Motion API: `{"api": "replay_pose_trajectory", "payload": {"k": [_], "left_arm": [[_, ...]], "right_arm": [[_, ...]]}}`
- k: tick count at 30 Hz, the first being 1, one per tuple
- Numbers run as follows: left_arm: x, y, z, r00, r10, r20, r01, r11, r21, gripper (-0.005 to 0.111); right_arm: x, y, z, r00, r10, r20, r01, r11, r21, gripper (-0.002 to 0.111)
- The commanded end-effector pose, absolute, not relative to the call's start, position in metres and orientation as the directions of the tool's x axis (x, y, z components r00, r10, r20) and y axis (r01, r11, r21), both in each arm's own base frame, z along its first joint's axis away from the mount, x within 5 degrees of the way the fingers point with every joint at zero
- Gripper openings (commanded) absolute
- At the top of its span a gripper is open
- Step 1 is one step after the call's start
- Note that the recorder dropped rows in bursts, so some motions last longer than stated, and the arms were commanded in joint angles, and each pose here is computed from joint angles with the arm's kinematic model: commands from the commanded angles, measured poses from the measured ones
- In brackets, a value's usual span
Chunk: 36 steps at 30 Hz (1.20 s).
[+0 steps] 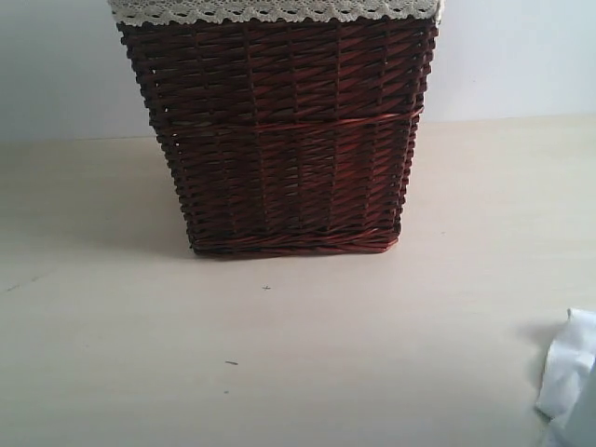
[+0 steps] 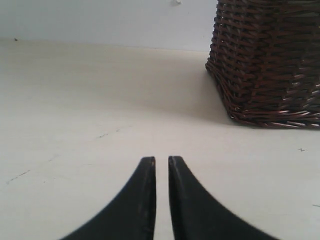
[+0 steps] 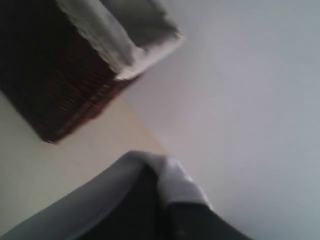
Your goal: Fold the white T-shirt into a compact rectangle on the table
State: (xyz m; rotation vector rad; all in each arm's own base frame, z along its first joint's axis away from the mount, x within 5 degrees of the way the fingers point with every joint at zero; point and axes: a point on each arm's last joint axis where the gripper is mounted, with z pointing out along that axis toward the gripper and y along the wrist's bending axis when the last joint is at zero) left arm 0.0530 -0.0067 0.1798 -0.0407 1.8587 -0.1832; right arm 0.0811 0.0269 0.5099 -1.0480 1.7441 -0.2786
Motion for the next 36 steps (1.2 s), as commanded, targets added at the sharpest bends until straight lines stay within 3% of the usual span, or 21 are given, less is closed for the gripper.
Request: {"api": "replay_pose_trajectory", "payload": {"k": [1, 10, 15, 19, 23, 29, 33, 36], "left_arm": [[0.053, -0.007, 0.181, -0.28, -0.117, -0.953, 0.074, 0.987, -0.143, 0.012], [0.053, -0.007, 0.181, -0.28, -0.117, -0.953, 0.074, 0.987, -0.143, 0.012], [0.053, -0.007, 0.181, -0.28, -0.117, -0.953, 0.074, 0.987, -0.143, 0.012], [0.053, -0.007, 0.181, -0.28, -0.117, -0.953, 0.074, 0.987, -0.143, 0.012], [0.053, -0.007, 0.181, -0.28, -0.117, -0.953, 0.074, 0.987, -0.143, 0.012], [0.053, -0.007, 0.181, -0.28, -0.117, -0.953, 0.074, 0.987, -0.143, 0.012], [0.053, -0.007, 0.181, -0.28, -0.117, -0.953, 0.074, 0.987, -0.143, 0.012], [0.053, -0.007, 0.181, -0.28, -0.117, -0.953, 0.074, 0.987, -0.143, 0.012]], "right_arm": [[0.12, 0.06, 0.5, -0.04, -0.72, -0.693, -0.692, 0.52, -0.501, 0.0], [0.222, 0.122, 0.444, -0.105, -0.659, -0.745, -0.921, 0.348, -0.178, 0.0], [0.264, 0.146, 0.407, -0.139, -0.624, -0.769, -0.965, 0.259, -0.035, 0.0], [0.302, 0.164, 0.366, -0.261, -0.579, -0.773, -0.955, 0.269, 0.121, 0.001], [0.328, 0.176, 0.336, -0.218, -0.561, -0.799, -0.97, 0.214, 0.114, 0.016], [0.354, 0.189, 0.315, -0.157, -0.457, -0.875, -0.975, 0.214, 0.064, 0.054], [0.348, 0.19, 0.329, -0.137, -0.396, -0.908, -0.979, 0.193, 0.064, 0.058], [0.326, 0.183, 0.35, -0.048, -0.454, -0.89, -0.994, 0.112, -0.004, 0.058]]}}
